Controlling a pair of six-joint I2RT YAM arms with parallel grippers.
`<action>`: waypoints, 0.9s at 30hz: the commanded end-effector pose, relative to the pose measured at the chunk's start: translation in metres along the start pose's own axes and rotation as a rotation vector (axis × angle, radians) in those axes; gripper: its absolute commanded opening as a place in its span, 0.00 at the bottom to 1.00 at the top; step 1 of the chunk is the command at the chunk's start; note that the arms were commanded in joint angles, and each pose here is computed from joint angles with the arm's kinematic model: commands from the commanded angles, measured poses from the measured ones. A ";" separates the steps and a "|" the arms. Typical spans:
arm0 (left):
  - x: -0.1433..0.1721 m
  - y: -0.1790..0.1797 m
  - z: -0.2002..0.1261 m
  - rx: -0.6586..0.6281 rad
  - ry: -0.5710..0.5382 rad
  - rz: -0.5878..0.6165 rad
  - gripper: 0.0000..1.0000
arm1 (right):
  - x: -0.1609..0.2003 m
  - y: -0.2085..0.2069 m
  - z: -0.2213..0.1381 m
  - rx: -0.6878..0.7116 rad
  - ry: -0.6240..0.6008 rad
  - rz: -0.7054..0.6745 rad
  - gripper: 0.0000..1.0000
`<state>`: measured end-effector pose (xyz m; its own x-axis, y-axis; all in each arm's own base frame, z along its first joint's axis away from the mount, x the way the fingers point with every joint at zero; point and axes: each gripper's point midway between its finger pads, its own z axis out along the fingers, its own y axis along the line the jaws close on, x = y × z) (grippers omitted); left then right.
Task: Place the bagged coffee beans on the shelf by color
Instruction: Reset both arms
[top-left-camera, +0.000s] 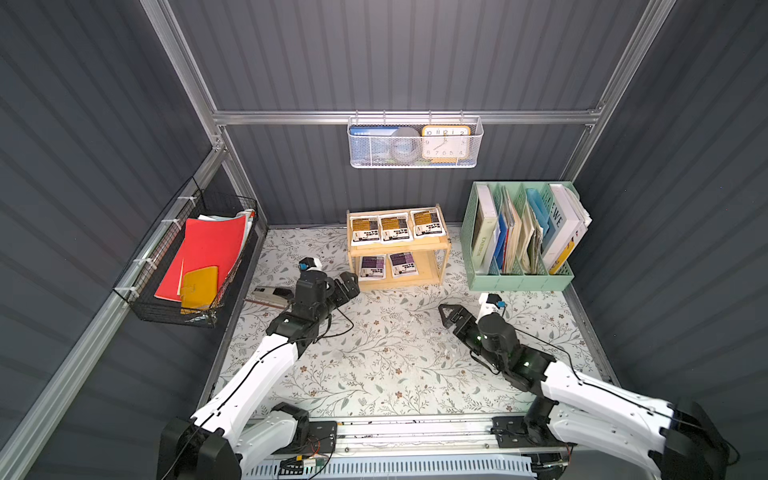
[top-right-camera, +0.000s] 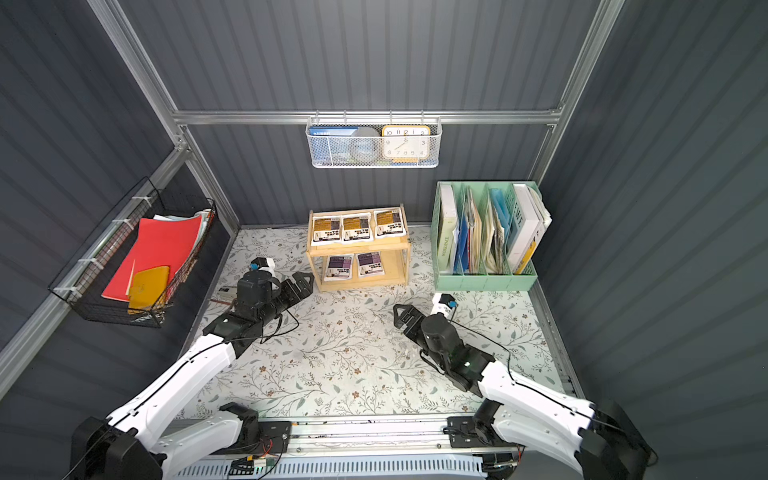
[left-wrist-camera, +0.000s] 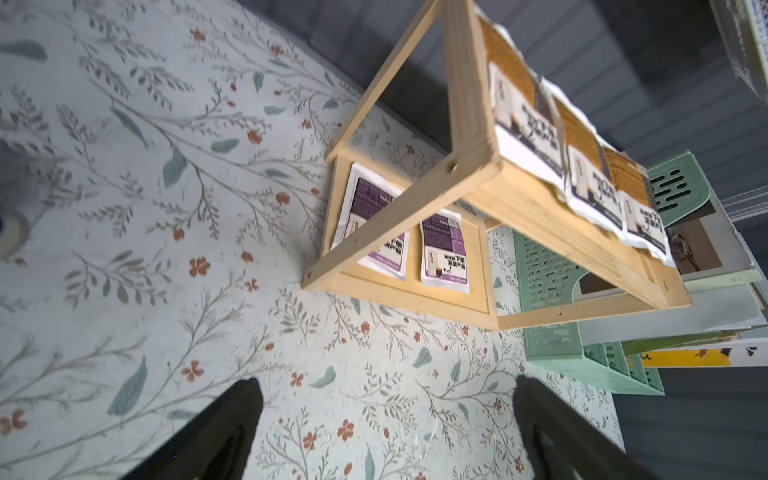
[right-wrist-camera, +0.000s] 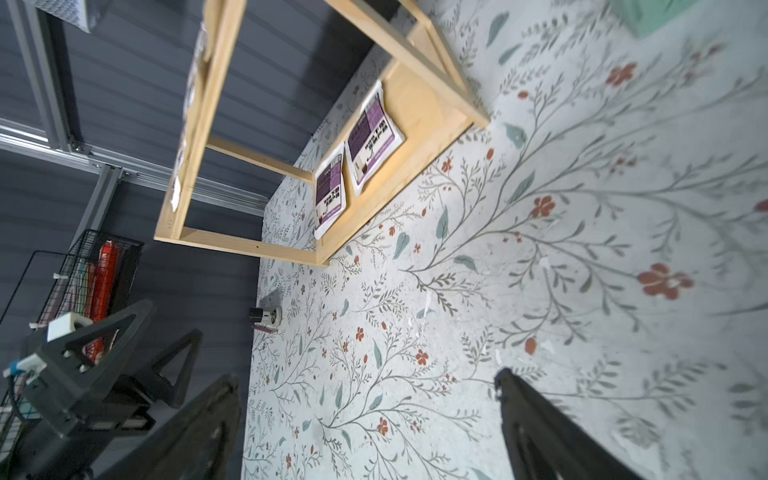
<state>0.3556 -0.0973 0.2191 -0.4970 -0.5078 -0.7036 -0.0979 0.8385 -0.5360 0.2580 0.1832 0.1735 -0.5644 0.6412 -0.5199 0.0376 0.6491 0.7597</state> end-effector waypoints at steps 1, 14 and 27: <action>-0.034 -0.011 0.001 -0.023 -0.113 0.133 1.00 | -0.022 -0.023 -0.023 0.151 -0.038 -0.264 0.99; -0.106 -0.013 -0.052 -0.088 -0.603 0.379 1.00 | -0.134 -0.066 -0.060 0.459 -0.328 -0.488 0.99; -0.113 0.060 -0.058 -0.345 -0.778 0.467 1.00 | -0.203 -0.159 -0.064 0.672 -0.625 -0.386 0.99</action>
<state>0.3539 0.0109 0.2720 0.0462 -0.0291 -0.9985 -0.3299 0.9430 -0.0427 0.2998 -0.0721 0.1673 -0.2147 0.3627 -0.9068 0.5327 0.8217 0.2026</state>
